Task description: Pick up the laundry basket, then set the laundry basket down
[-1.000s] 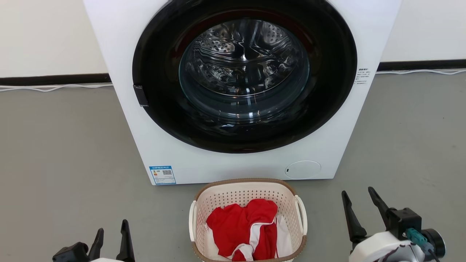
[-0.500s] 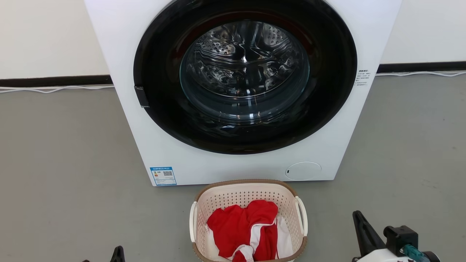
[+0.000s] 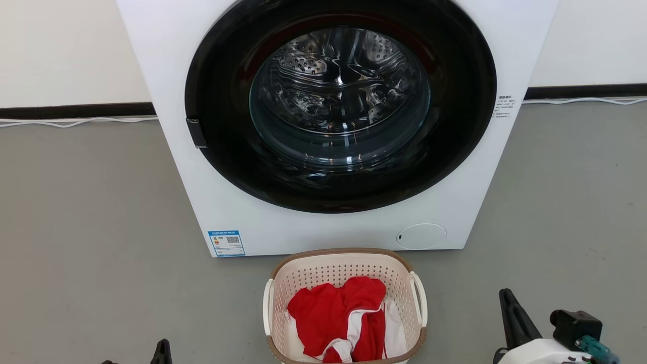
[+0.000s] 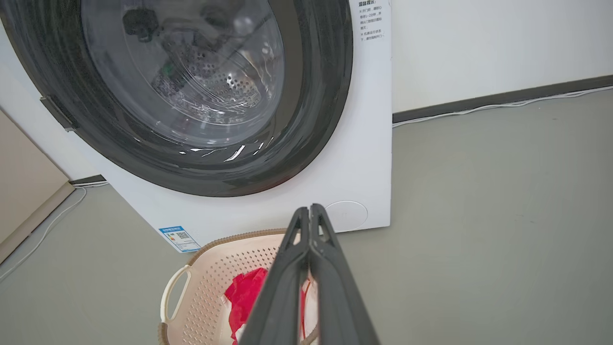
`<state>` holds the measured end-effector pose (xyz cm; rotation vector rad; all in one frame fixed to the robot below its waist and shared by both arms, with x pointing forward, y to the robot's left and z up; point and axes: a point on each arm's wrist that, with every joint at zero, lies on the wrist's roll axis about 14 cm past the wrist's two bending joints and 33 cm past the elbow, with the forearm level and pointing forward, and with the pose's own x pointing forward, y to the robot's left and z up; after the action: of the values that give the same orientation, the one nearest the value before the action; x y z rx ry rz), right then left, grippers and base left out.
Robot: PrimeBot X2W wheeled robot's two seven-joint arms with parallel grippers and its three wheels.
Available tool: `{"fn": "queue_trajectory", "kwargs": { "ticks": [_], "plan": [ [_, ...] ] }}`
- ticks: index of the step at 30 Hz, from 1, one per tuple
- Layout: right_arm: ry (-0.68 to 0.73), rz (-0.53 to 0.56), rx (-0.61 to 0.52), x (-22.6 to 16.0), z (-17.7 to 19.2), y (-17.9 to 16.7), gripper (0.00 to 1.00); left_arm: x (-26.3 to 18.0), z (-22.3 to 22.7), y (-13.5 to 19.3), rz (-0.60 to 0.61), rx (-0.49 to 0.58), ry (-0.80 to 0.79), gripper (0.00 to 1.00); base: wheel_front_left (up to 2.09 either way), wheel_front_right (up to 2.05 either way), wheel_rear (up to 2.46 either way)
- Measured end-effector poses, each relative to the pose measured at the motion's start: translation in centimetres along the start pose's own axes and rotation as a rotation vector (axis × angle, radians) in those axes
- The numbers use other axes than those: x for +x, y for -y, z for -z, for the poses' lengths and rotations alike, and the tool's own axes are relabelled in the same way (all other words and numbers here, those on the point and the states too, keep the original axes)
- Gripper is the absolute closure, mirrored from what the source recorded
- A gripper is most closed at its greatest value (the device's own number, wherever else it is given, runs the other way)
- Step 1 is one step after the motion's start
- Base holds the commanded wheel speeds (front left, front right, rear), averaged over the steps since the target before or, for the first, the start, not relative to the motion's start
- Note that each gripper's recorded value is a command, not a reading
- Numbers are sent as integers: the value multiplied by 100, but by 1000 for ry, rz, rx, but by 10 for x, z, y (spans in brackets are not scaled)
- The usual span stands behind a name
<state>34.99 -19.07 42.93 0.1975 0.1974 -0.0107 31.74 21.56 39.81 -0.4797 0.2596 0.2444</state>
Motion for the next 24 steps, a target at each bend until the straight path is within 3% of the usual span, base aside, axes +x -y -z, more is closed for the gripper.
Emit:
{"fn": "queue_trajectory", "kwargs": {
  "ticks": [24],
  "plan": [
    [9, 45, 296, 3, -8, 7, 100, 6, -7, 7, 8, -240, -14, 100, 0, 0, 0]
  ]
}}
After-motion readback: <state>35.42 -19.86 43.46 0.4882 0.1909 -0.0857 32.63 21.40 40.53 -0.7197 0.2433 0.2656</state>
